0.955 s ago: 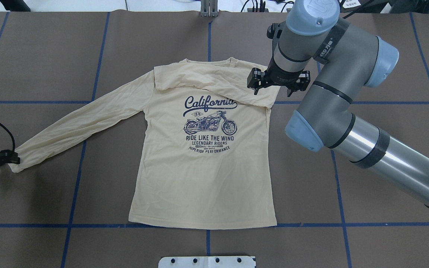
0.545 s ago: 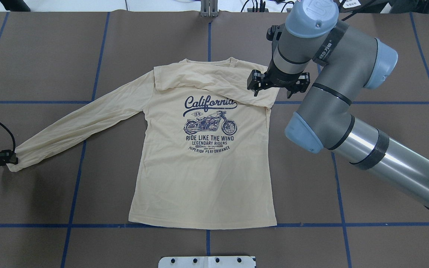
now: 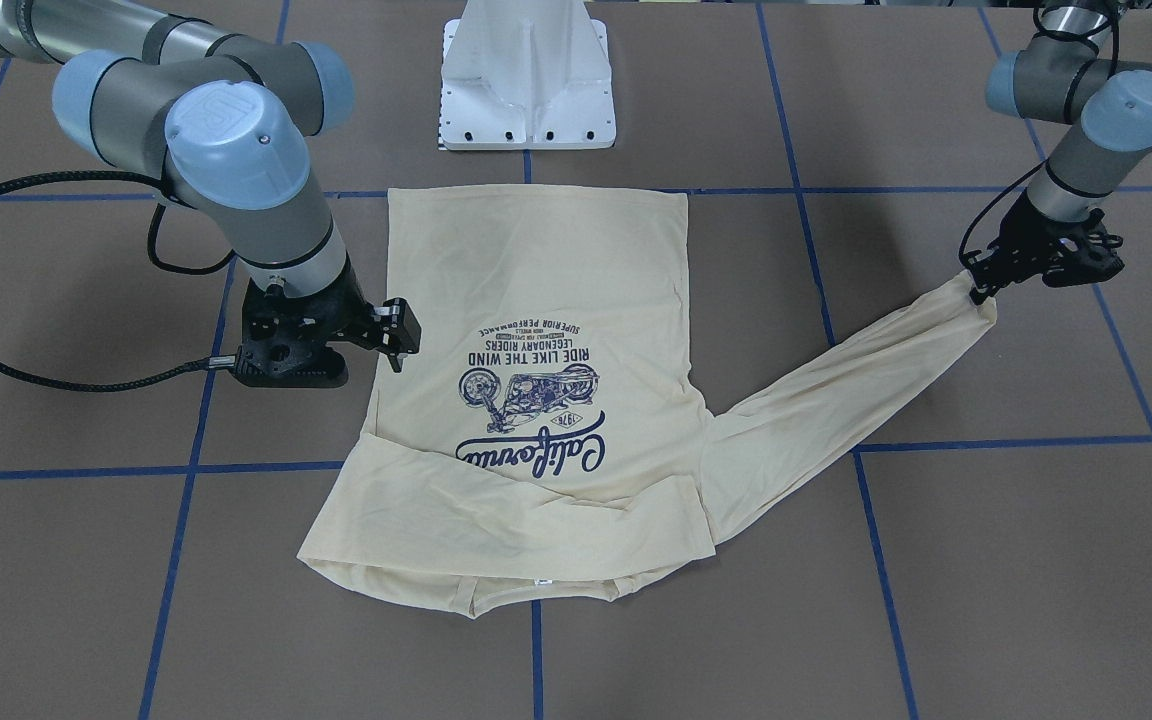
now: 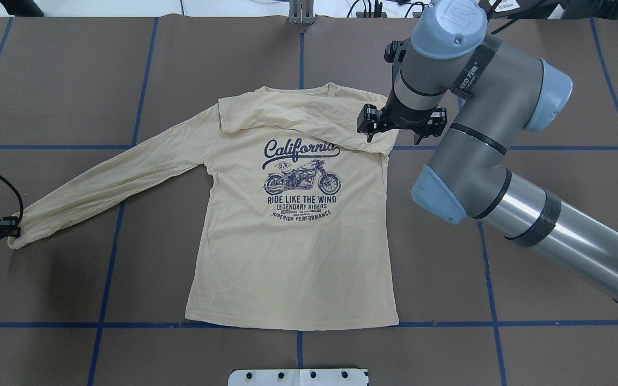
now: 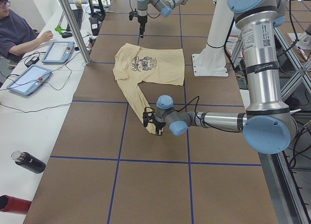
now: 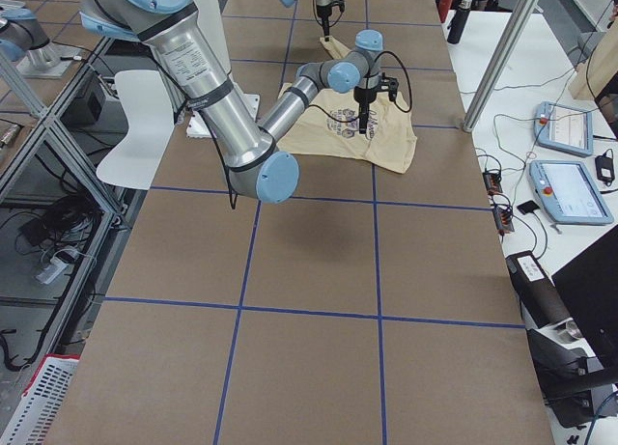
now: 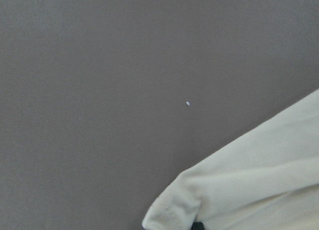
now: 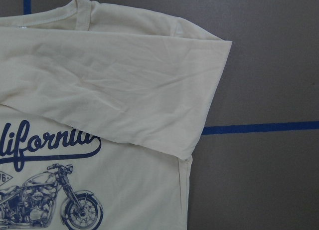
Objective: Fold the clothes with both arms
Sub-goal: 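Lower the left gripper onto the other sleeve cuff and close on it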
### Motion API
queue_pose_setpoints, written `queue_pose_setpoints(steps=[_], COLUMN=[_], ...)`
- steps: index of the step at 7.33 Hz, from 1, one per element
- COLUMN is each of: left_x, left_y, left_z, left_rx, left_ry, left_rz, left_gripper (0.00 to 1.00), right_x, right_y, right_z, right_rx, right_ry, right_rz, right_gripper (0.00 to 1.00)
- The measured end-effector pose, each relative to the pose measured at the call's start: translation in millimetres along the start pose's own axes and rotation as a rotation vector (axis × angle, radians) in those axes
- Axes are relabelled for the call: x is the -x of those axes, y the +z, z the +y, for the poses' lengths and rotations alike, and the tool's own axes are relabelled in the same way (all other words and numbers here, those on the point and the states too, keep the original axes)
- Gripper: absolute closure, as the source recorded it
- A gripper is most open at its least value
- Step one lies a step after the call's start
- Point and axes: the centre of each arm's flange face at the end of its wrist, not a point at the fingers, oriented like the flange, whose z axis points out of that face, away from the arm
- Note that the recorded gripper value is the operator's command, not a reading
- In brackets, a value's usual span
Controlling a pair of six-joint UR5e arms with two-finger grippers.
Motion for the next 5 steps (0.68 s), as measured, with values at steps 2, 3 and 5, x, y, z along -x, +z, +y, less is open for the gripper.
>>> queue_pose_setpoints(steps=[2,3,5], left_x=[-6,-12,-41], left_y=[-10,-17,-43], left_z=[0,0,-1], left_rx=[-0.009,-0.012,-0.001], left_ry=[0.004,0.006,0.011], left_rz=[0.014,0.021,0.03], left_gripper=[1.0,1.0,1.0], right_x=[-2,-3,-6], right_y=[2,2,2], right_z=[1,0,-1], right_rx=[0.002,0.003,0.003], right_ry=[0.0,0.001,0.005], right_rz=[0.002,0.003,0.004], right_gripper=[0.0,0.0,0.0])
